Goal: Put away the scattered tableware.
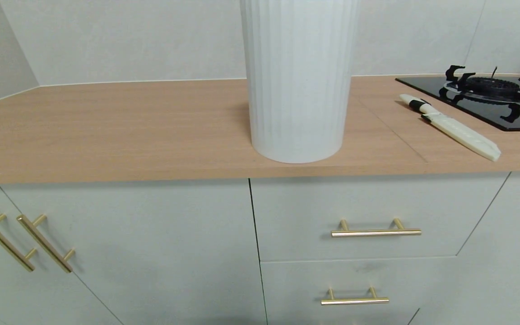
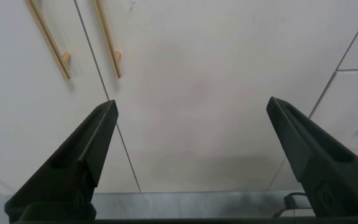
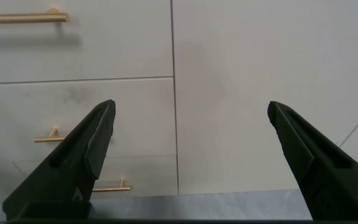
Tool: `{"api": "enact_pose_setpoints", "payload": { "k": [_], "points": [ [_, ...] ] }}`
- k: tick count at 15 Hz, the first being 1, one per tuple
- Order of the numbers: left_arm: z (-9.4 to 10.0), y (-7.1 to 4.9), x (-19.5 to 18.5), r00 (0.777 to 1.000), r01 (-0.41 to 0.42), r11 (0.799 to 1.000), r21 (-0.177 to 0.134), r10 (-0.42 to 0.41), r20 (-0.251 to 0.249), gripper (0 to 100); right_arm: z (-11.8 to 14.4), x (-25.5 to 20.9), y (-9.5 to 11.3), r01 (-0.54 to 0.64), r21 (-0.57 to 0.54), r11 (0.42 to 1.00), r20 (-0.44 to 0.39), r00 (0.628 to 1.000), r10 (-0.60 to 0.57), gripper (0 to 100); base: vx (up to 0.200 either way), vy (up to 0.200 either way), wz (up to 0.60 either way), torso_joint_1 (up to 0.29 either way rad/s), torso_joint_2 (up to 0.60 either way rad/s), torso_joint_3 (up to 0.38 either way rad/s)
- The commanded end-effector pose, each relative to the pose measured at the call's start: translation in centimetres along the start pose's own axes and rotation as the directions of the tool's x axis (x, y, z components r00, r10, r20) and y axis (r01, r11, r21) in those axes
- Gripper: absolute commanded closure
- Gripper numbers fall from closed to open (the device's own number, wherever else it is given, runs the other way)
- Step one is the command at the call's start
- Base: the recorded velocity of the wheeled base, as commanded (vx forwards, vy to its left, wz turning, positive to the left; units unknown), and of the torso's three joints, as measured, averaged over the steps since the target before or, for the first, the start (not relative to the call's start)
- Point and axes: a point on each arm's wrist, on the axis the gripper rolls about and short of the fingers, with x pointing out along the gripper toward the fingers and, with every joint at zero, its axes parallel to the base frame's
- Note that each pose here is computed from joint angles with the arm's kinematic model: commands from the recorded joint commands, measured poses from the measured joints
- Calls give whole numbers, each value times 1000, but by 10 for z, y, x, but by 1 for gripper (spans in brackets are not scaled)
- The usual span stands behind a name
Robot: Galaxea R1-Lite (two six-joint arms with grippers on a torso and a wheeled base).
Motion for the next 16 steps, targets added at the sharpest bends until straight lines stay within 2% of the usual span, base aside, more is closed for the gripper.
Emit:
{"api": "enact_pose_setpoints", "payload": {
  "k": [1,8,12,16],
  "points": [
    [0,0,0,1000,-1,1000,0,1,0,0,0,0,0,0,0,1000,0,1000,0,0,0,0,0,0,0,0],
    [0,0,0,1000,-1,1000,0,1,0,0,0,0,0,0,0,1000,0,1000,0,0,0,0,0,0,0,0],
    [0,0,0,1000,-1,1000,-1,1,0,0,0,0,0,0,0,1000,0,1000,0,0,0,0,0,111,-245,-223],
    [0,0,0,1000,-1,1000,-1,1,0,0,0,0,0,0,0,1000,-1,1000,0,0,0,0,0,89,-507,-276]
  ]
}}
